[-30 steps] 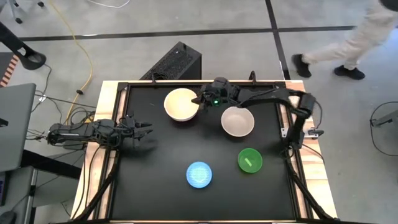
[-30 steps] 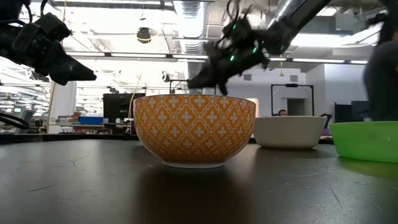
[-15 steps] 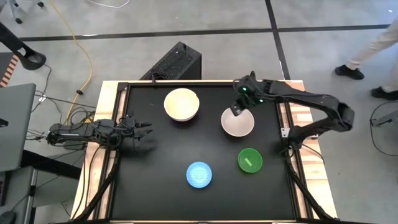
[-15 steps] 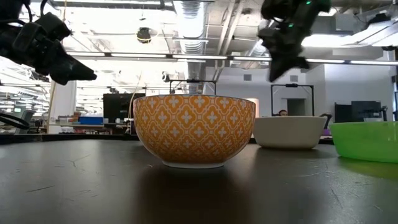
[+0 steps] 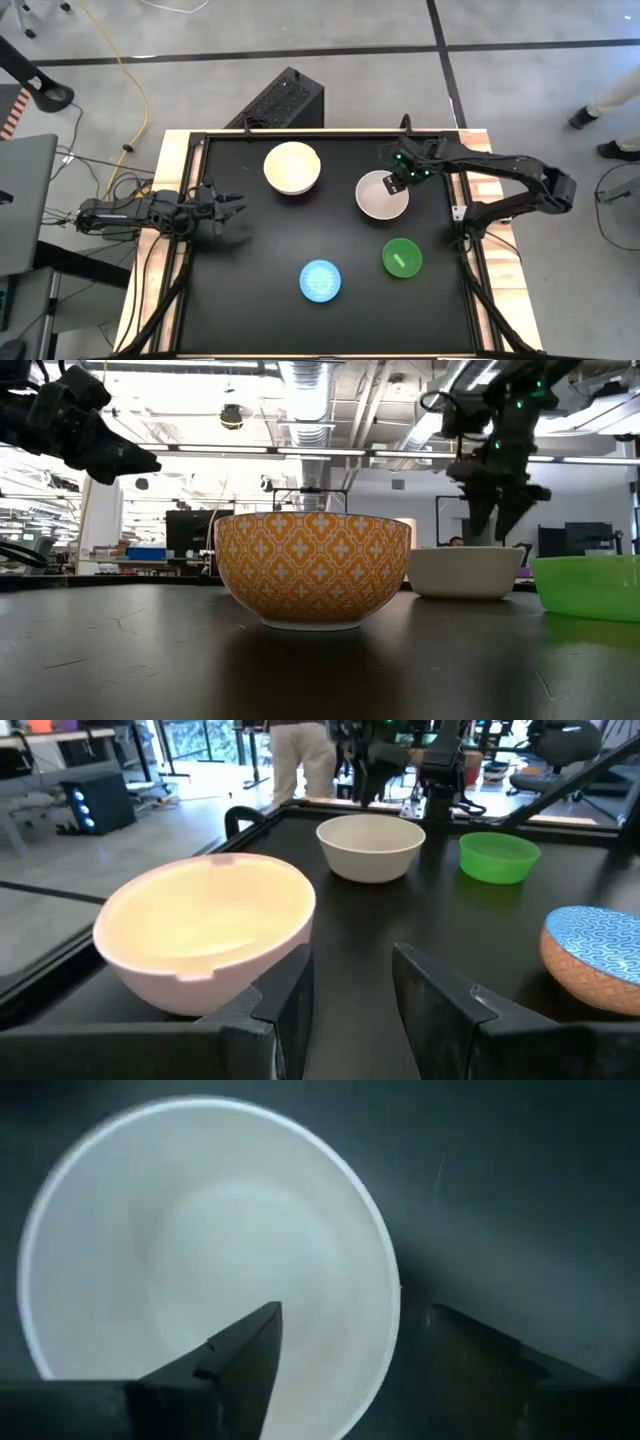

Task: Nest bowls inside each other
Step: Stack the white bowl on top of the pink bowl

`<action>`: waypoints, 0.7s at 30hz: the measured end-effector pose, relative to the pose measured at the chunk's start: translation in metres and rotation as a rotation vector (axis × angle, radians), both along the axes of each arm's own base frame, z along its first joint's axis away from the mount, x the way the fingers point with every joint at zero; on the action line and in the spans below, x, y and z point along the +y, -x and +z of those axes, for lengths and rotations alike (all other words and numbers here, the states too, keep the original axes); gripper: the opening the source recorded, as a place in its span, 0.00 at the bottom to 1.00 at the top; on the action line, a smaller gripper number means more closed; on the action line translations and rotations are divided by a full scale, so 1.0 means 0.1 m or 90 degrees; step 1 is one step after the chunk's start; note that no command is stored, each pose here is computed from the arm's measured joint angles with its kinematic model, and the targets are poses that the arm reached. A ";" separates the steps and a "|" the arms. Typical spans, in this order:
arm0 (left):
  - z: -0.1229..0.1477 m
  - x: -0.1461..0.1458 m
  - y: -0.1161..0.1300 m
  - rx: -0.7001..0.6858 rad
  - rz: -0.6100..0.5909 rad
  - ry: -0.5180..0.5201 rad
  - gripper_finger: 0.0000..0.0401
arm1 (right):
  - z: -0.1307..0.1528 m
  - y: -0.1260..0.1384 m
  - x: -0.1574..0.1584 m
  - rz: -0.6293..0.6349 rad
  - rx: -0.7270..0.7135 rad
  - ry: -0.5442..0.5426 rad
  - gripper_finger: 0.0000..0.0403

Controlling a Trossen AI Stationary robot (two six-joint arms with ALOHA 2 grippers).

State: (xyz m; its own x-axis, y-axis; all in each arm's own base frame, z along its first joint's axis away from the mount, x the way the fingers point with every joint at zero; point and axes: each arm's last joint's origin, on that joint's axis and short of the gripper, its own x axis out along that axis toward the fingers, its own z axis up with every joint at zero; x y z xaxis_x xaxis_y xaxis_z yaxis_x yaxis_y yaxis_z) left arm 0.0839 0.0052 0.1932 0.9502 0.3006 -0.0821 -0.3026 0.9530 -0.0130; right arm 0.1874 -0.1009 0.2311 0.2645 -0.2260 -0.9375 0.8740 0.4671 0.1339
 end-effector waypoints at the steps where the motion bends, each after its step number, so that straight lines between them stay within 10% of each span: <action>1: 0.00 0.00 0.00 -0.001 0.003 -0.002 0.32 | -0.05 0.01 0.00 -0.002 0.003 -0.004 0.69; 14: 0.01 0.00 0.00 -0.005 0.009 0.000 0.32 | -0.40 0.10 0.01 -0.005 0.014 -0.007 0.66; 21: 0.01 0.00 0.00 -0.005 0.009 0.000 0.32 | -0.46 0.12 0.03 0.002 0.023 -0.011 0.25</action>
State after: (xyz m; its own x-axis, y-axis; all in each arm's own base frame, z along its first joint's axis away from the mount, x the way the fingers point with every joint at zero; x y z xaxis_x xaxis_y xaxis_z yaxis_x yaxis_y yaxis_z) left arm 0.0839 0.0056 0.1938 0.9464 0.3141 -0.0753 -0.3161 0.9486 -0.0160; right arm 0.1751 -0.0982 0.1849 0.2314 -0.2091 -0.9501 0.8771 0.4674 0.1107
